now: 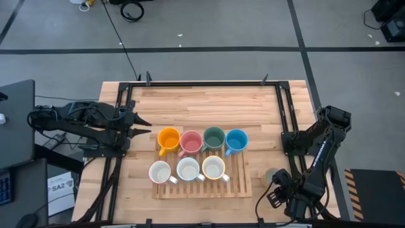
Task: Place coffee mugs
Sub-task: Put the orange patterned mug on the shelf
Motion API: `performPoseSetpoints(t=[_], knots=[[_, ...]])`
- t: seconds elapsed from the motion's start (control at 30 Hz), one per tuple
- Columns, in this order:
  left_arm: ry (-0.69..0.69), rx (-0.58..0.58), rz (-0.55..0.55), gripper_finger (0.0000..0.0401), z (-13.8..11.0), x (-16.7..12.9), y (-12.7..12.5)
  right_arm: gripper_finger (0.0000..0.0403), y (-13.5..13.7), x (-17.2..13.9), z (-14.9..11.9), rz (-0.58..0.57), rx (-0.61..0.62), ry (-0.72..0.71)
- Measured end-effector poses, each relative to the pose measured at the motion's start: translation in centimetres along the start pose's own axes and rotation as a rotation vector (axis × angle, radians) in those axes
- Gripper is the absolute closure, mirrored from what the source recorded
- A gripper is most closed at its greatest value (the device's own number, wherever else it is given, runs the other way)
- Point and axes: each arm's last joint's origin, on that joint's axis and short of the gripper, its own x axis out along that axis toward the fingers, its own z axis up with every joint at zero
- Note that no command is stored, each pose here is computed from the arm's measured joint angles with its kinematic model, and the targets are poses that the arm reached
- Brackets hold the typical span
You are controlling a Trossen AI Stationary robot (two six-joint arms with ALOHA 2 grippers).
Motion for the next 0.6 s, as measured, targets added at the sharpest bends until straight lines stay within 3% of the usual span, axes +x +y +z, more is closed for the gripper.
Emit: performPoseSetpoints(t=[0.6], knots=[[0.0, 0.0, 0.0, 0.0287, 0.0, 0.0, 0.0, 0.0269, -0.5, 1.0, 0.5, -0.006, 0.004, -0.057]])
